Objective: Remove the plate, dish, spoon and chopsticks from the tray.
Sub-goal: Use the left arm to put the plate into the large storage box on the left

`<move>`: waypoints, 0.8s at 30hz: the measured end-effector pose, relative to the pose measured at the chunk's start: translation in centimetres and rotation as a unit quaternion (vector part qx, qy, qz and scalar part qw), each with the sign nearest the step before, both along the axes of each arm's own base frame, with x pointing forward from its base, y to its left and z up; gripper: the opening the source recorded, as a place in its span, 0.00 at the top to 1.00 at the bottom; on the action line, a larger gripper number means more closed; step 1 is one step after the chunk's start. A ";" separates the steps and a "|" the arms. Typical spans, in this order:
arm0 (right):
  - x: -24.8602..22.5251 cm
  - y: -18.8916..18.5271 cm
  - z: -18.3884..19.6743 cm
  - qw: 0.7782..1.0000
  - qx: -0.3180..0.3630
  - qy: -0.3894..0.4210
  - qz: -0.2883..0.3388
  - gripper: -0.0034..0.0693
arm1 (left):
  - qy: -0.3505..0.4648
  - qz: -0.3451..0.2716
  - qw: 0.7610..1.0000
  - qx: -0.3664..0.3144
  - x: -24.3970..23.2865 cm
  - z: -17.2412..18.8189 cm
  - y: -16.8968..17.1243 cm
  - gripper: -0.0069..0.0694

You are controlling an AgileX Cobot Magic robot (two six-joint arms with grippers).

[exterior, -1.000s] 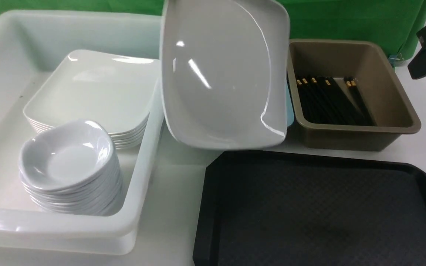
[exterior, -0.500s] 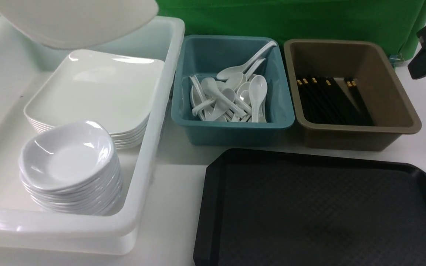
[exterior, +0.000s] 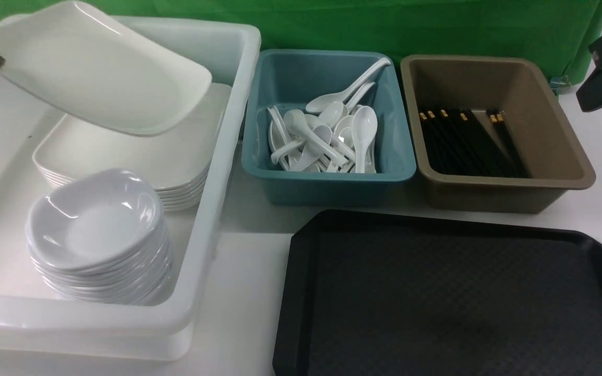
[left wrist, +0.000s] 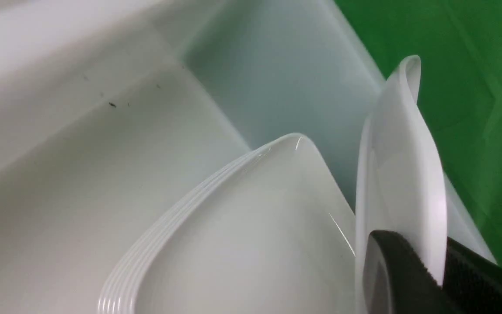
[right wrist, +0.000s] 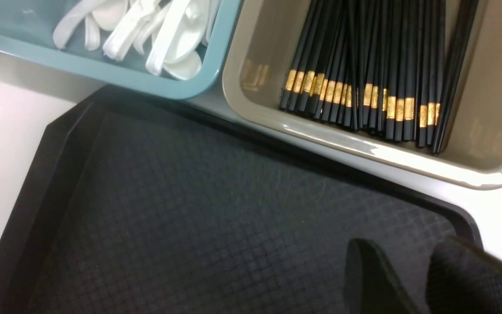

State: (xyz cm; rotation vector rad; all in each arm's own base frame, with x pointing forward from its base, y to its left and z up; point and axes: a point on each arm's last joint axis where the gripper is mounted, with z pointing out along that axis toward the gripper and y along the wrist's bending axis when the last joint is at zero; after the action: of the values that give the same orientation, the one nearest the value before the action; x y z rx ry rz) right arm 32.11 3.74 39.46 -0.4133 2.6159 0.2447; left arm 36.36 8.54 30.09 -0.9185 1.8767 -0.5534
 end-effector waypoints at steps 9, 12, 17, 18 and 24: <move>0.0 0.0 0.0 1.000 0.006 0.003 -0.012 0.62 | 0.040 0.003 0.999 -0.004 2.2 -4.2 -1.1 0.88; 0.0 0.0 0.0 1.000 0.006 0.003 -0.012 0.62 | 0.051 -0.006 0.999 0.013 2.4 -4.8 -1.0 0.88; 0.0 0.0 0.0 1.000 0.006 0.003 -0.012 0.62 | 0.073 -0.037 0.995 0.049 2.3 -5.5 -1.1 0.78; 0.0 0.0 0.0 1.000 0.006 0.003 -0.012 0.62 | 0.075 -0.039 0.995 0.052 2.3 -5.6 -1.1 0.76; 0.0 0.0 0.0 1.000 0.010 0.006 -0.020 0.62 | 0.125 -0.107 0.983 0.083 2.0 -6.9 -1.8 0.49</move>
State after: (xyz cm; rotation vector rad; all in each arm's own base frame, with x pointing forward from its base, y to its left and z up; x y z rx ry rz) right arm 32.11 3.74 39.46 -0.3541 2.6275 0.2598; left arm 38.36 6.76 23.21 -0.7063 2.2300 -0.4136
